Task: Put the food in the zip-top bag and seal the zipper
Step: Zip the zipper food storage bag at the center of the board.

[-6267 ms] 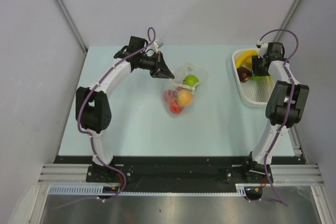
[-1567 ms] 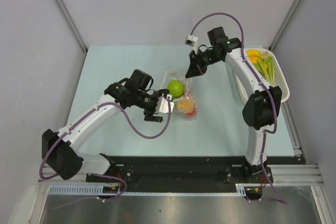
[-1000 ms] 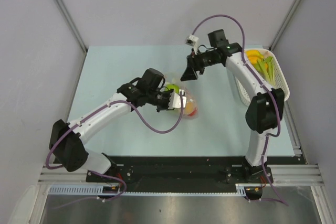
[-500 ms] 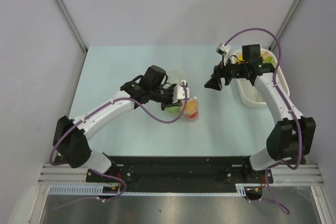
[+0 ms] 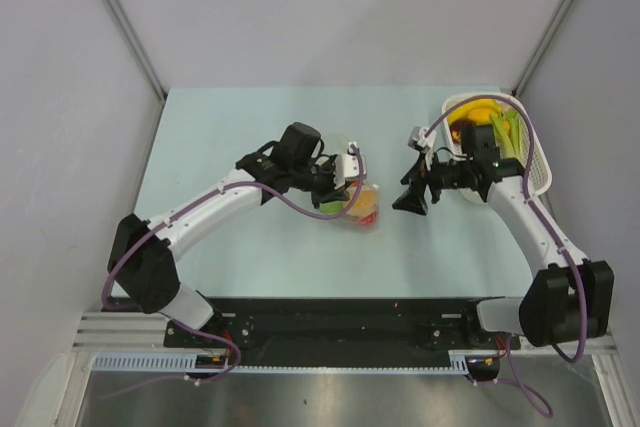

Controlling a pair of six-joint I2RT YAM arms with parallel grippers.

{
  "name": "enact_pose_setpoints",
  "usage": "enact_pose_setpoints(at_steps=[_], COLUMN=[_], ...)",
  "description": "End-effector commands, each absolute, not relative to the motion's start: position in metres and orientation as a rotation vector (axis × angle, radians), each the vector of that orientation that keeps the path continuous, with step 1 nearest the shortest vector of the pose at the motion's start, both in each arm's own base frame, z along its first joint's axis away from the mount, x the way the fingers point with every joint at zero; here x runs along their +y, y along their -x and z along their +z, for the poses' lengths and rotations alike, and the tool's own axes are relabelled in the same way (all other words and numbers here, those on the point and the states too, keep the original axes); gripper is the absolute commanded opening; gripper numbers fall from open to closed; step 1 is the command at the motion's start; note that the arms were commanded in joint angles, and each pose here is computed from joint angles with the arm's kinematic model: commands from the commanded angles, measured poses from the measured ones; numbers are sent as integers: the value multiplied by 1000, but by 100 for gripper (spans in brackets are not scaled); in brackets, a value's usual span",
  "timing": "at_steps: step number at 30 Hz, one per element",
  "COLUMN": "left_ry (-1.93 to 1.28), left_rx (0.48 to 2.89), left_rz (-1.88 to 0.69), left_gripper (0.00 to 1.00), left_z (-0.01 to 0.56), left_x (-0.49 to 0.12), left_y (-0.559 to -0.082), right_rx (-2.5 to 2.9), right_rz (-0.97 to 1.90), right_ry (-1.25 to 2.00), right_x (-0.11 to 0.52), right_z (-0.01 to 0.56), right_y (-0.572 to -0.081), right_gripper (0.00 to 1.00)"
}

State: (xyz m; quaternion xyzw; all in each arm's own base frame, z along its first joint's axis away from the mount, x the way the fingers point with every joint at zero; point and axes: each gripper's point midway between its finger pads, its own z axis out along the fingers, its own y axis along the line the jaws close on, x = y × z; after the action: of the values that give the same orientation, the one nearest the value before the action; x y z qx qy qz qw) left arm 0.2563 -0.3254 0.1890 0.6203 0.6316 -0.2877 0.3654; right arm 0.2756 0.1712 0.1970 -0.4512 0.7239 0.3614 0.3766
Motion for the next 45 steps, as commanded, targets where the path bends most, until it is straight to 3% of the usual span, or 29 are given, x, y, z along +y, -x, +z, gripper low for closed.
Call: enact_pose_setpoints(at_steps=[1, 9, 17, 27, 33, 38, 42, 45], left_ry=[-1533, -1512, -1526, -1531, -1533, -1537, -1506, -1513], left_rx=[1590, 1589, 1579, 1563, 1561, 1549, 1554, 1542], left_rz=[-765, -799, -803, -812, -809, -805, -834, -839], left_gripper=[0, 0, 0, 1, 1, 1, 3, 3], left_z=[214, 222, 221, 222, 220, 223, 226, 228], left_x=[-337, -344, -343, -345, -348, -348, -345, -344], left_y=[-267, -270, -267, -266, -271, -271, -272, -272], right_rx=[1634, 1566, 1524, 1482, 1455, 1482, 1499, 1519], right_rz=[807, 809, 754, 764, 769, 755, 746, 751], right_ry=[1158, 1120, 1087, 1115, 1147, 1157, 1155, 1150], right_x=[187, 215, 220, 225, 232, 230, 229, 229], right_z=[222, 227, 230, 240, 243, 235, 231, 227], right_y=[-286, -284, -302, -292, -283, -284, -285, -286], right_gripper=[82, 75, 56, 25, 27, 0, 0, 14])
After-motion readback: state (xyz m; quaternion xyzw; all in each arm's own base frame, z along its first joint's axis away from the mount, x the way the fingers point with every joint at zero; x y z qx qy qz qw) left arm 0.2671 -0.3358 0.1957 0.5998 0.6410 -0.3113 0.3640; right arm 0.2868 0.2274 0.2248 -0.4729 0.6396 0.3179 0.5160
